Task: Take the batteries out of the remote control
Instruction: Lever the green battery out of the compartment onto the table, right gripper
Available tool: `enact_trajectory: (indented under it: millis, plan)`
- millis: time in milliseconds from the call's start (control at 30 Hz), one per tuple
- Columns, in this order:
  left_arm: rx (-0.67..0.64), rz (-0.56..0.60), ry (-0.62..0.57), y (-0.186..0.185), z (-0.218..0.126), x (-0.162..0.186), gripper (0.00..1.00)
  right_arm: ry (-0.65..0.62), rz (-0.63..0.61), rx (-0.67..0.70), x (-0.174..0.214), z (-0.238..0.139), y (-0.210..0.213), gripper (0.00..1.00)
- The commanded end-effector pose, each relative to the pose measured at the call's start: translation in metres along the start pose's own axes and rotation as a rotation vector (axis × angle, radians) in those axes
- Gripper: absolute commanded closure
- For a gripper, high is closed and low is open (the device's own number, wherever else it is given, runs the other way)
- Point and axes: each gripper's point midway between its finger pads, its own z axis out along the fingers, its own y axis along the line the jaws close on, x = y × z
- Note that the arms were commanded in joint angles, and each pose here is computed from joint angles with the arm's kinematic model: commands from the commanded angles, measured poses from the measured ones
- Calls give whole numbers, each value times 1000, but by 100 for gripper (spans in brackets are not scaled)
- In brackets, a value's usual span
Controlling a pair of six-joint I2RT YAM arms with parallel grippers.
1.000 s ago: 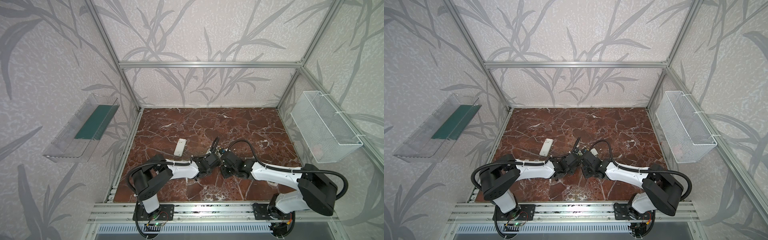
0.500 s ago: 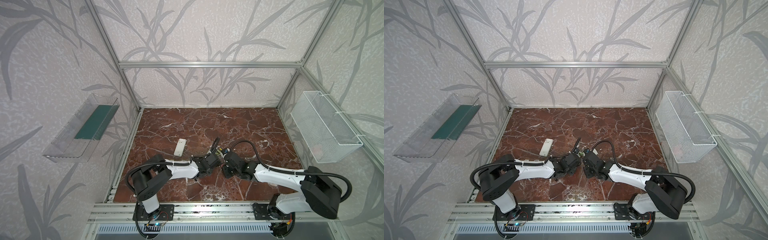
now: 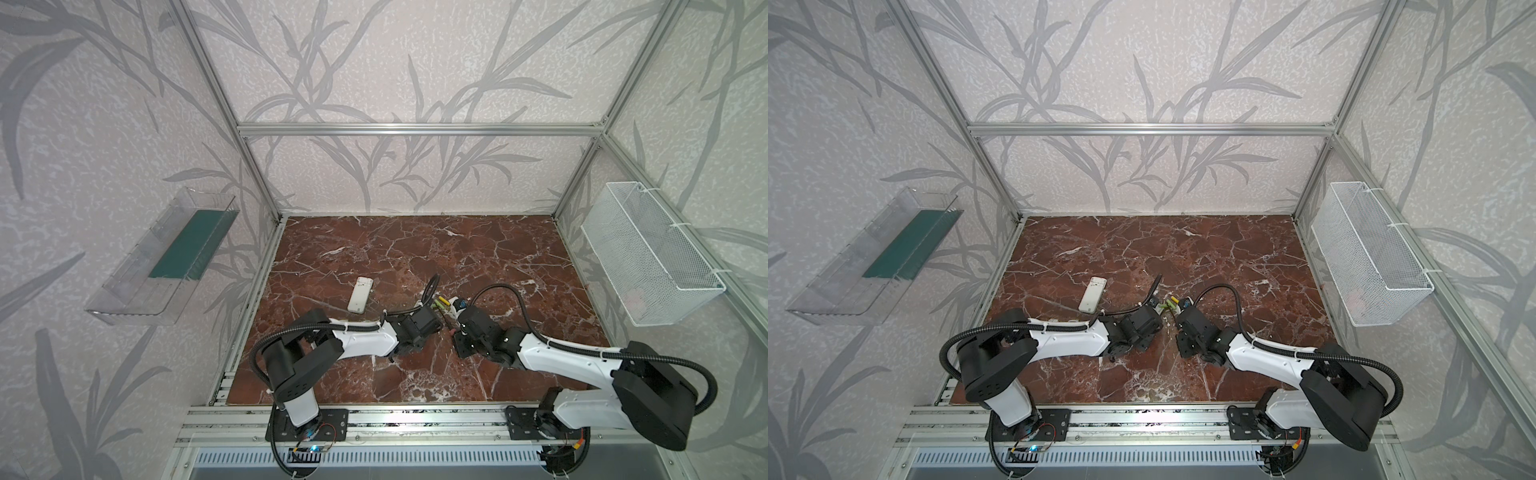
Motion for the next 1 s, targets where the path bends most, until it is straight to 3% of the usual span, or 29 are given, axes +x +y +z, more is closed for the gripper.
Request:
enact_trajectory:
  millis: [0,967]
  plan:
    - [-29,112,287,11,4,82,71,-25,19,5,-6,-2,-4,100]
    - [-89,-41,283,34,-7,87,70,-36,-17,-7,-10,-11,-4,100]
